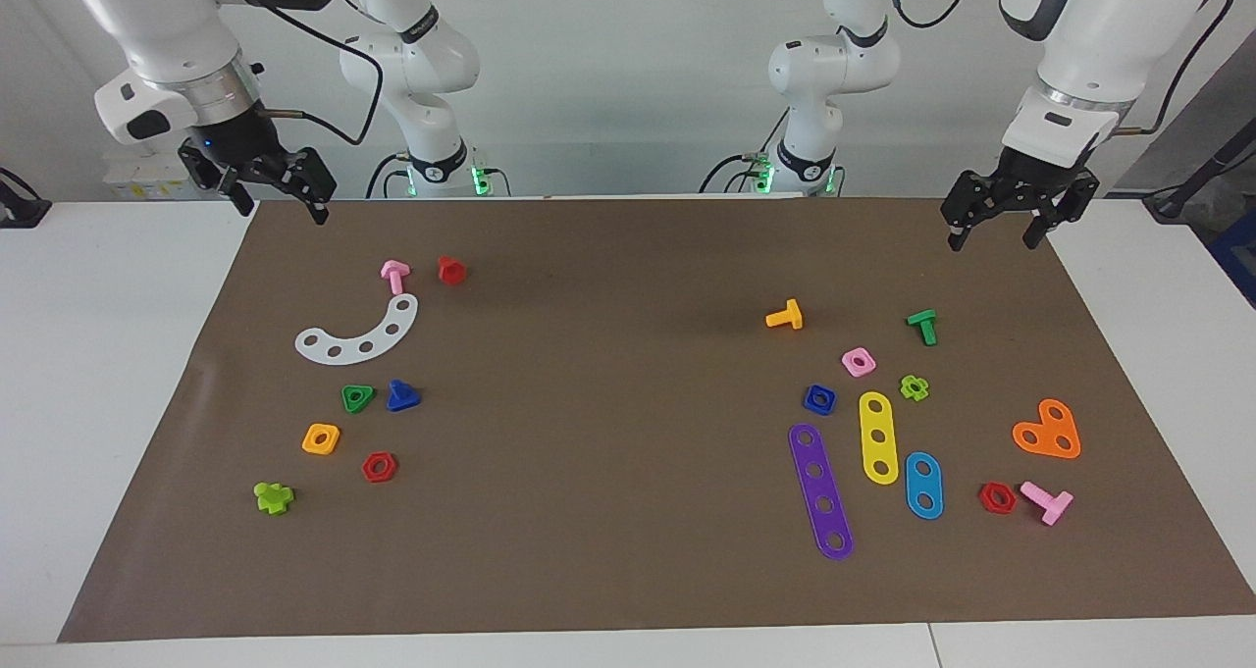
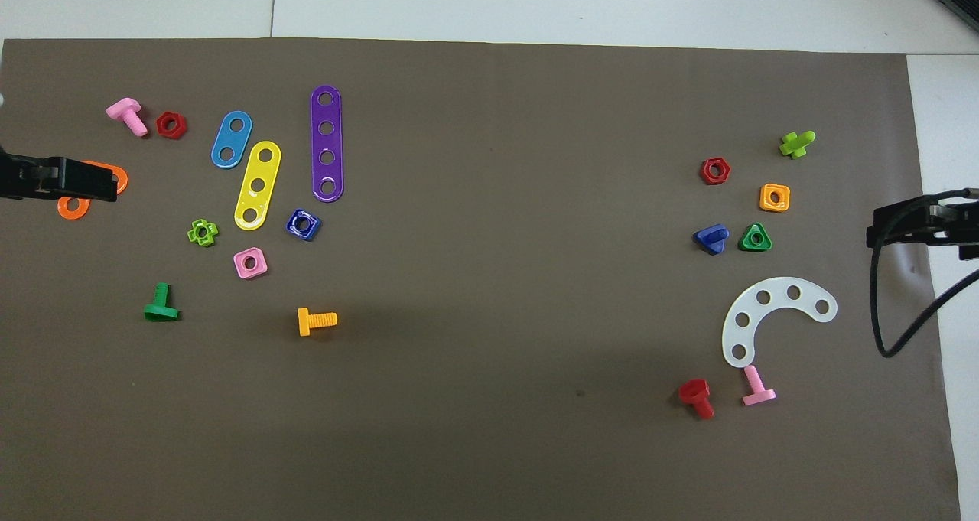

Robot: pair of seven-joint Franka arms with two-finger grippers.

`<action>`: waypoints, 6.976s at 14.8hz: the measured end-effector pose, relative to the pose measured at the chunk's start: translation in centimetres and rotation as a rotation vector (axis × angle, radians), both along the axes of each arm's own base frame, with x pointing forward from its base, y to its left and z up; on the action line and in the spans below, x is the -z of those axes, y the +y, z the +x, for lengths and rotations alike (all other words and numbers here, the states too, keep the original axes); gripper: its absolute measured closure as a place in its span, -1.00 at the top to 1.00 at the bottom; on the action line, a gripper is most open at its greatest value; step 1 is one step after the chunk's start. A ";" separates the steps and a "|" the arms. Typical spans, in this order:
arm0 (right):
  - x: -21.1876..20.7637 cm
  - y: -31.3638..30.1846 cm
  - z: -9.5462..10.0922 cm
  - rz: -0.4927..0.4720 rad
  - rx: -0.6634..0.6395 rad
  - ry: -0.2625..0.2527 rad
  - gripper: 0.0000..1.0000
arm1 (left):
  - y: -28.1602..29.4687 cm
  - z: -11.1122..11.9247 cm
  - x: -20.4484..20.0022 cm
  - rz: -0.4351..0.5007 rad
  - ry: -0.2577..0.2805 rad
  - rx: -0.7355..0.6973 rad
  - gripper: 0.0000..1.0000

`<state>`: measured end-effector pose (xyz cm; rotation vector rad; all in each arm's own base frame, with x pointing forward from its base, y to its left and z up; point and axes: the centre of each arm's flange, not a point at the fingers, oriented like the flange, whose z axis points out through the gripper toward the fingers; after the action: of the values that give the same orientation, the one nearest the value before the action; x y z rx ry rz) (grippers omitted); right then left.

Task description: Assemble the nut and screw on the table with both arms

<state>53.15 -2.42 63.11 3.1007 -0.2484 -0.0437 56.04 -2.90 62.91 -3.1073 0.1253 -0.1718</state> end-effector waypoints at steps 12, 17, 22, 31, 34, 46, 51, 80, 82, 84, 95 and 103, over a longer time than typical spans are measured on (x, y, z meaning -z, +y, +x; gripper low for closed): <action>4.5 1.4 1.5 0.007 -0.035 -0.056 1.00 | 0.0 0.0 0.0 0.000 0.000 0.000 1.00; 15.6 4.7 4.1 0.006 -0.137 -0.048 1.00 | 0.0 0.0 0.0 0.000 0.000 0.000 1.00; 24.7 4.3 5.6 0.020 -0.203 -0.070 1.00 | 0.0 0.0 0.0 0.000 0.000 0.000 1.00; 31.7 4.4 5.6 0.014 -0.212 -0.129 0.86 | 0.0 0.0 0.0 0.000 0.000 0.000 1.00; 32.3 4.4 5.3 0.014 -0.213 -0.130 0.60 | 0.0 0.0 0.0 0.000 0.000 0.000 1.00; 33.0 4.3 4.9 0.013 -0.243 -0.122 -0.19 | 0.0 0.0 0.0 0.000 0.000 0.000 1.00; 33.1 4.4 4.8 0.014 -0.245 -0.120 -0.19 | 0.0 0.0 0.0 0.000 0.000 0.000 1.00; 29.2 37.4 3.3 0.153 0.026 -0.234 -0.61 | 0.0 0.0 0.0 0.000 0.000 0.000 1.00; 31.4 40.0 2.4 0.175 0.051 -0.251 -0.61 | 0.0 0.0 0.0 0.000 0.000 0.000 1.00; 32.8 41.0 1.9 0.175 0.060 -0.250 -0.61 | 0.0 0.0 0.0 0.000 0.000 0.000 1.00; 23.4 37.1 4.0 0.178 0.130 -0.279 1.00 | 0.0 0.0 0.0 0.000 0.001 0.001 1.00; 8.2 13.1 5.3 0.072 0.137 -0.244 1.00 | -1.2 -1.1 0.8 -0.009 0.037 0.018 1.00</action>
<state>58.46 10.67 54.89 3.1513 -0.4753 0.3312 54.96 -4.11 62.09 -3.1204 0.1539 -0.1162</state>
